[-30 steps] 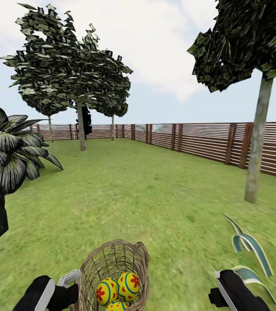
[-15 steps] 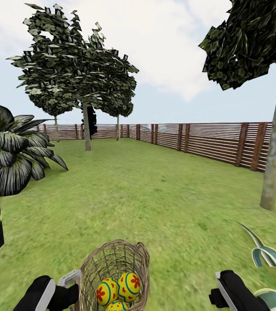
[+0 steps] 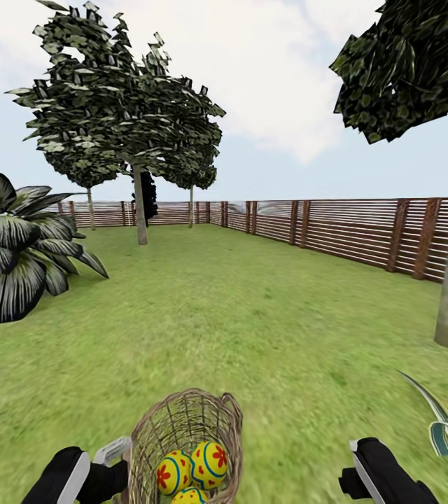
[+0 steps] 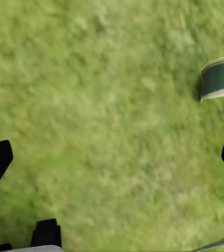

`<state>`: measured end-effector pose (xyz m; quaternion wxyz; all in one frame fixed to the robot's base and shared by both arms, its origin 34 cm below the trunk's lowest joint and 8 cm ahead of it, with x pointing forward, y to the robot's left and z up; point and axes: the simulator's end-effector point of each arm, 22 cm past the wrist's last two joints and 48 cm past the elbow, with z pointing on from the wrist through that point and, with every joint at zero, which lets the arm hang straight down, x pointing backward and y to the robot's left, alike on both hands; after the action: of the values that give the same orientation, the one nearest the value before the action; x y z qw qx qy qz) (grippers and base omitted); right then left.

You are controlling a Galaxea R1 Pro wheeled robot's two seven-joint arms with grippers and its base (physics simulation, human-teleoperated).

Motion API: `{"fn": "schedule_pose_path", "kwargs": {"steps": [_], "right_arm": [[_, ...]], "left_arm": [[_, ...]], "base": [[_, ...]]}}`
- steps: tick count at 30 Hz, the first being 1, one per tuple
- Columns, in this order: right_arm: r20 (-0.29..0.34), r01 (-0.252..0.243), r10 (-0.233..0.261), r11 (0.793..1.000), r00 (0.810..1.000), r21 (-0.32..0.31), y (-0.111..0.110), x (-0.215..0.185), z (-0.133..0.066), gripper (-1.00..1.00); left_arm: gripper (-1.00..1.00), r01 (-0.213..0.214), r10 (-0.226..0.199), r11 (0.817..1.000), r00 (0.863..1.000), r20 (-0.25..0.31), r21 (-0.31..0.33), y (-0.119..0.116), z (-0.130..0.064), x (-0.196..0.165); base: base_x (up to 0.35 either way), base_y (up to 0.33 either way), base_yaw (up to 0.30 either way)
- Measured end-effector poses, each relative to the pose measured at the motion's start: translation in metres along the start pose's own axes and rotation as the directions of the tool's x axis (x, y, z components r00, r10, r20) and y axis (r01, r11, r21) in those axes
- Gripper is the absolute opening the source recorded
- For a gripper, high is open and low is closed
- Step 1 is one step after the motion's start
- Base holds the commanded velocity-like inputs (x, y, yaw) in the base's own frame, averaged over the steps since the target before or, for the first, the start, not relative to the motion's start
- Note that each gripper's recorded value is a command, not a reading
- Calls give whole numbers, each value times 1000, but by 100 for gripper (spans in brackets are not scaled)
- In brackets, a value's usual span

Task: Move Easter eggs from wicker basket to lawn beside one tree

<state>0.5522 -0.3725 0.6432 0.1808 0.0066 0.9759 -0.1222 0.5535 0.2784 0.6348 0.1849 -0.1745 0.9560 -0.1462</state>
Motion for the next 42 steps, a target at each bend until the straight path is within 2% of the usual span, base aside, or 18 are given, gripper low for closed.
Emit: {"fn": "schedule_pose_path", "kwargs": {"steps": [27,28,42], "right_arm": [[-14,1,-1,1000,1000,-9,4,5,-1,100],[-12,4,-4,1000,1000,2,0,5,2,100],[-14,2,-2,1000,1000,2,0,6,3,100]], "left_arm": [[-100,8,-8,1000,1000,-3,1,1,-2,2],[-100,-6,6,1000,1000,1,-6,1,-1,0],[-100,-1,1,1000,1000,0,-1,0,0,0]], "base": [[334,0,0],[334,0,0],[334,0,0]]}}
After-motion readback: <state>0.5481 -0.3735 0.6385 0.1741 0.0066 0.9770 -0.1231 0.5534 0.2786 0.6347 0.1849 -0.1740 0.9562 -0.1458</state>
